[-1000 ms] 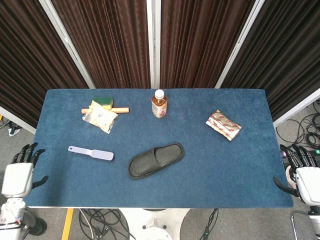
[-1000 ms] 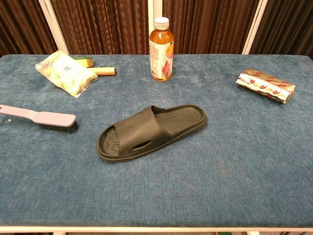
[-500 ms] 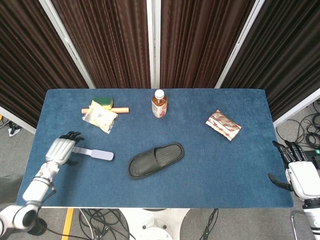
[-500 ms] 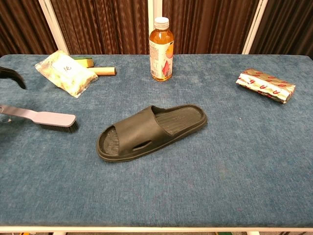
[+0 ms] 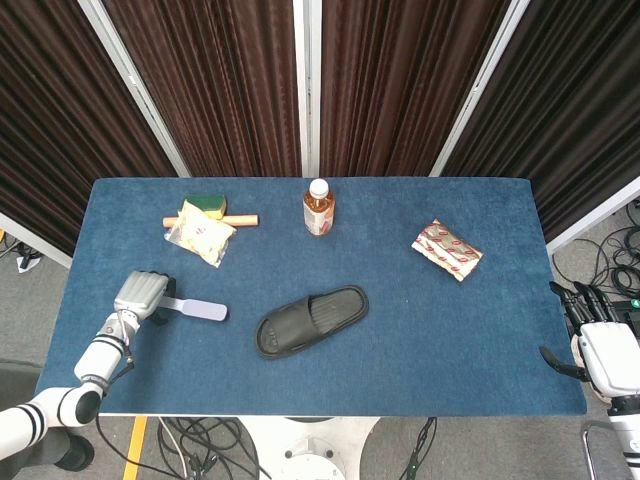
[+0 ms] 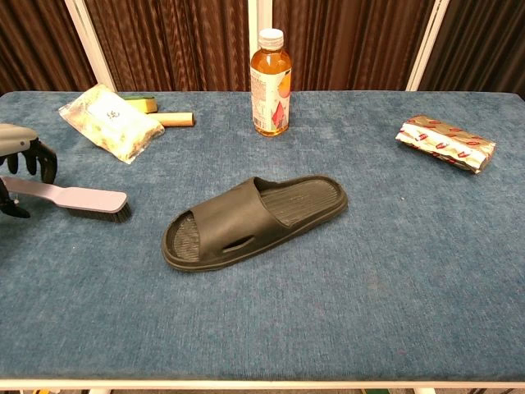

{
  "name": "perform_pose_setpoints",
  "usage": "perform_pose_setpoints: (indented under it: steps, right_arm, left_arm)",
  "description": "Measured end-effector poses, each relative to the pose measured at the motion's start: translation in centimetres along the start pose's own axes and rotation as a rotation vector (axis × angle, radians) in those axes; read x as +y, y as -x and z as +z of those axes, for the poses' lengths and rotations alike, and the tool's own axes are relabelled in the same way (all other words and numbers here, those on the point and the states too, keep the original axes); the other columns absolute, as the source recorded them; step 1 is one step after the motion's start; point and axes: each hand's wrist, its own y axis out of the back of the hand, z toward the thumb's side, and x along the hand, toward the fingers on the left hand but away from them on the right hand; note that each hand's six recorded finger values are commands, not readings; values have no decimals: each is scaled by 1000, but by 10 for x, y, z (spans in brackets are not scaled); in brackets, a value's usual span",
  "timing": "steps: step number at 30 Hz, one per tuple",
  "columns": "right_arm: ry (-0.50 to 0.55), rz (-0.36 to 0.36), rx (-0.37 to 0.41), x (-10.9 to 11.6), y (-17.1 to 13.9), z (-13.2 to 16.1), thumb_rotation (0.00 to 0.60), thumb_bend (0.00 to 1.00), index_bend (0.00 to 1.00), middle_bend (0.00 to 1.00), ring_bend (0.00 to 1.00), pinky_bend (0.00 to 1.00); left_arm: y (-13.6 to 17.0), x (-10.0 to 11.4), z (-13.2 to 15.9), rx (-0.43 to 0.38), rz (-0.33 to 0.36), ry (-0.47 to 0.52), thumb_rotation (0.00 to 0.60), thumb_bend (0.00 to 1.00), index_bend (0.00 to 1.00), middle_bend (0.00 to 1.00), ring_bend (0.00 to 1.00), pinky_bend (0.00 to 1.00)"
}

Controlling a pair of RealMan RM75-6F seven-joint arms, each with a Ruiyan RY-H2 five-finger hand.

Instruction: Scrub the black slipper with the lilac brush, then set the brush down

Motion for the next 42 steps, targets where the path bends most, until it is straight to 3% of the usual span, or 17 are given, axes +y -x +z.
perform_pose_setpoints:
  steps: [12, 19, 31, 38, 42]
  right_arm:
    - [3, 6, -7, -2, -2, 0, 600, 153, 0, 142, 0, 16]
    - [7, 7, -19, -2, -4, -2, 600, 153, 0, 143, 0, 15]
    - [11, -9, -33, 2, -8, -4, 600, 153, 0, 144, 0, 16]
    - [13, -4, -37, 2, -10, -5, 600, 153, 0, 145, 0, 15]
    - [13, 4, -34, 0, -9, -4, 600, 153, 0, 145, 0, 16]
  left_arm:
    - [-5, -7, -5, 34, -26, -5, 600, 70, 574, 552, 416, 441]
    - [-4, -14, -2, 27, -65, -3, 600, 99, 640, 629, 506, 526]
    - [-6, -17, 2, 12, -91, 30, 600, 293, 834, 863, 727, 711]
    - [-9, -11, 1, 14, -78, 65, 600, 547, 976, 991, 842, 885]
    - [-11, -8, 3, 6, -58, 99, 600, 604, 1000, 1000, 936, 1000]
